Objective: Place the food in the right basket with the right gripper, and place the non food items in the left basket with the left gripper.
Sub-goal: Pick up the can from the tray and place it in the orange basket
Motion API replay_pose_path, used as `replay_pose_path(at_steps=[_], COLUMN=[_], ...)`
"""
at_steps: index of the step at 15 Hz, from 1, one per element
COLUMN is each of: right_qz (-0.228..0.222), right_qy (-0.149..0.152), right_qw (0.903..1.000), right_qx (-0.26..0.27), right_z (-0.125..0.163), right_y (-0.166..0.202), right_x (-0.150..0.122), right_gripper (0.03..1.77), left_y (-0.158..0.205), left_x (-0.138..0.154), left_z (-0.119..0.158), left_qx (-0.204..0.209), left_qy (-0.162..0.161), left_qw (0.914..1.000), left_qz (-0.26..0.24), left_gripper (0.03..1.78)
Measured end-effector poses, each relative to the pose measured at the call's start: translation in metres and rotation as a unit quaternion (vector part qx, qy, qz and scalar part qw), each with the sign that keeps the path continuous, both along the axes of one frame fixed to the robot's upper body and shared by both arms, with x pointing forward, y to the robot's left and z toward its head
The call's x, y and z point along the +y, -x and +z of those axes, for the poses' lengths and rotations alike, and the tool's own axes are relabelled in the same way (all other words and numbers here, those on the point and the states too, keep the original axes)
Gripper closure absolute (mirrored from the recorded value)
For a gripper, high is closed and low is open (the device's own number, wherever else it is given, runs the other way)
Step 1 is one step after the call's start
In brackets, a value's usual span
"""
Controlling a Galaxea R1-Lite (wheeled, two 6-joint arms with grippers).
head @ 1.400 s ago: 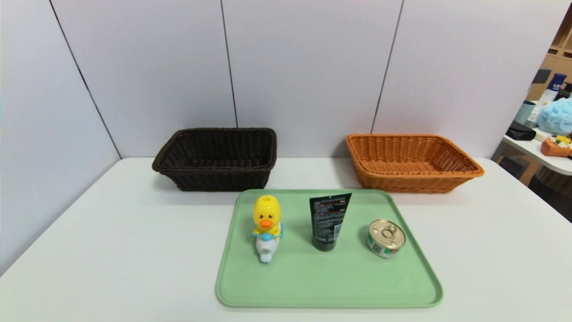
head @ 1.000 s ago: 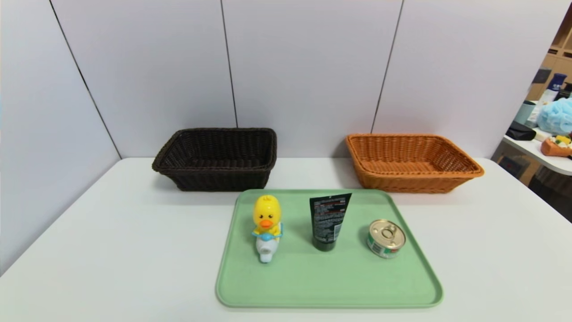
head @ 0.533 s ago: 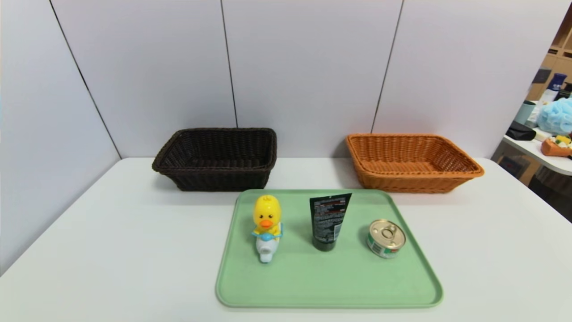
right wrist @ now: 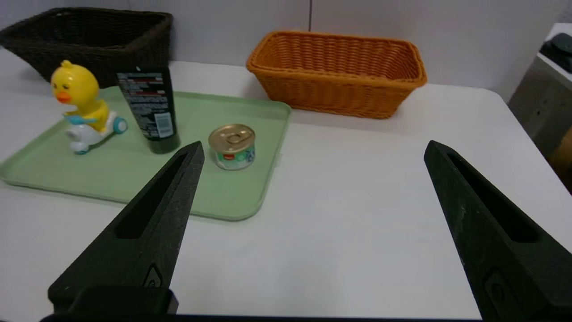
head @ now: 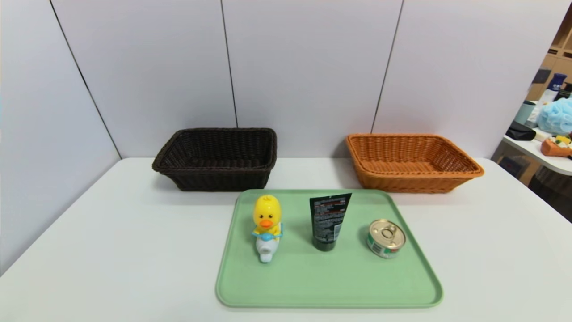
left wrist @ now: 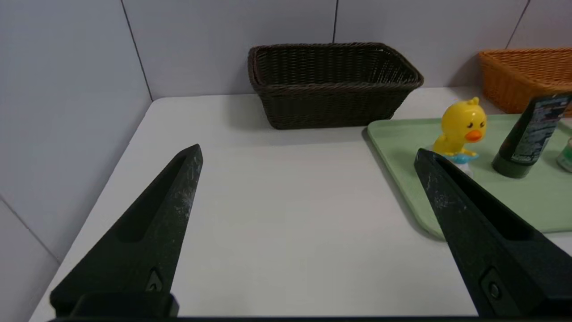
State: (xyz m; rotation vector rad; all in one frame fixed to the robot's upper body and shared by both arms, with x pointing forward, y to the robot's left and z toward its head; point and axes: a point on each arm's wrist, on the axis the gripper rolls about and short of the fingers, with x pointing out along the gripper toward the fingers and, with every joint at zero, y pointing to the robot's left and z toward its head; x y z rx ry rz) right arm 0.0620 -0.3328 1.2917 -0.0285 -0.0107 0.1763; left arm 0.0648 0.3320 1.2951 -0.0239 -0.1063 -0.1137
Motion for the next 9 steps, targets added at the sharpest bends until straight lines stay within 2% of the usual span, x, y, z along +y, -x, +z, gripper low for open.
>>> replay_pose_path(at_steps=[5,7,9], right_qz=[0.052,0.077,0.103], right_qy=[0.02,0.031,0.03], right_qw=[0.9982,0.9964,0.9942], right_qx=[-0.024,-0.018,0.012], right_z=[0.075,0.098,0.105], right_y=[-0.034,-0.056,-0.082], right_x=[0.002,0.004,0.005], right_gripper=[0.1,0.1,0.1], left_y=[-0.056,-0.08,-0.1], left_x=[-0.002,-0.003,-0.005], left_z=[0.066,0.079,0.079], left_qx=[-0.031,-0.017,0.011], left_qy=[-0.02,-0.03,-0.033], left_qw=[0.9989,0.9989,0.9982], left_qz=[-0.028,-0.033,-0.048], left_gripper=[0.12,0.12,0.12])
